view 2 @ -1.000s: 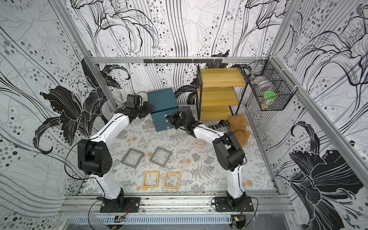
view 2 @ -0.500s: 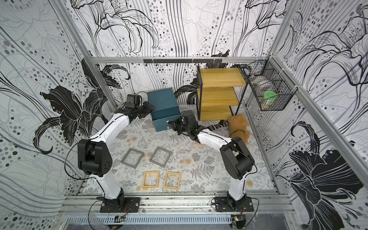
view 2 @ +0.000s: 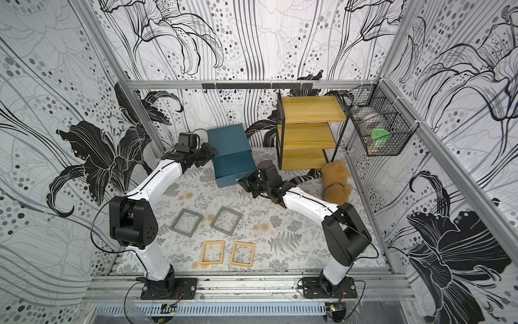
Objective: Place the brooch boxes into the drawer by color
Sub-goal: Open the drawer in the storage box.
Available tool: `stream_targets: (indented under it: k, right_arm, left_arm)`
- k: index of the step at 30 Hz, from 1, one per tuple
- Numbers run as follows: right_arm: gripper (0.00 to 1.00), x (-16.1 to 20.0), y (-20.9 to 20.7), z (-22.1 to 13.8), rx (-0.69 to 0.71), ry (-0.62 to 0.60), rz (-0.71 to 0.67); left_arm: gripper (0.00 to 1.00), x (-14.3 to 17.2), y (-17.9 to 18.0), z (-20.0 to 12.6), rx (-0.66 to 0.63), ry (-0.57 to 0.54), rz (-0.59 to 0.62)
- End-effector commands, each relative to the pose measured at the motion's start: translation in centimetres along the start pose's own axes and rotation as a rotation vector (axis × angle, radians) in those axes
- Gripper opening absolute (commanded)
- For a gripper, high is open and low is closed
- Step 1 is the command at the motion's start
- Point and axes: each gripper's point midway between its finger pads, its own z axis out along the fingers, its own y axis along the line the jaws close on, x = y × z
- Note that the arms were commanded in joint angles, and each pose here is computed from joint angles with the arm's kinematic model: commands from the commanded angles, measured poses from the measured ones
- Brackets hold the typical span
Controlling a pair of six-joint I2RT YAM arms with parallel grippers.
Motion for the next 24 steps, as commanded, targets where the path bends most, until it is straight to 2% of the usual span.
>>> stream_targets:
  k: [1,24]
  right_arm:
    - [0.0,0.5,-0.1,-1.3,0.013,-0.013,0.016]
    - [0.0,1.8,-1.7,-3.3,0.061,-0.017,0.048]
  left_arm:
    - [0.48,-0.2,-0.1,0.6,0.003,-0.002,-0.004]
    - [0.48,-0.1,-0.1,0.5,0.009,-0.003,-0.009]
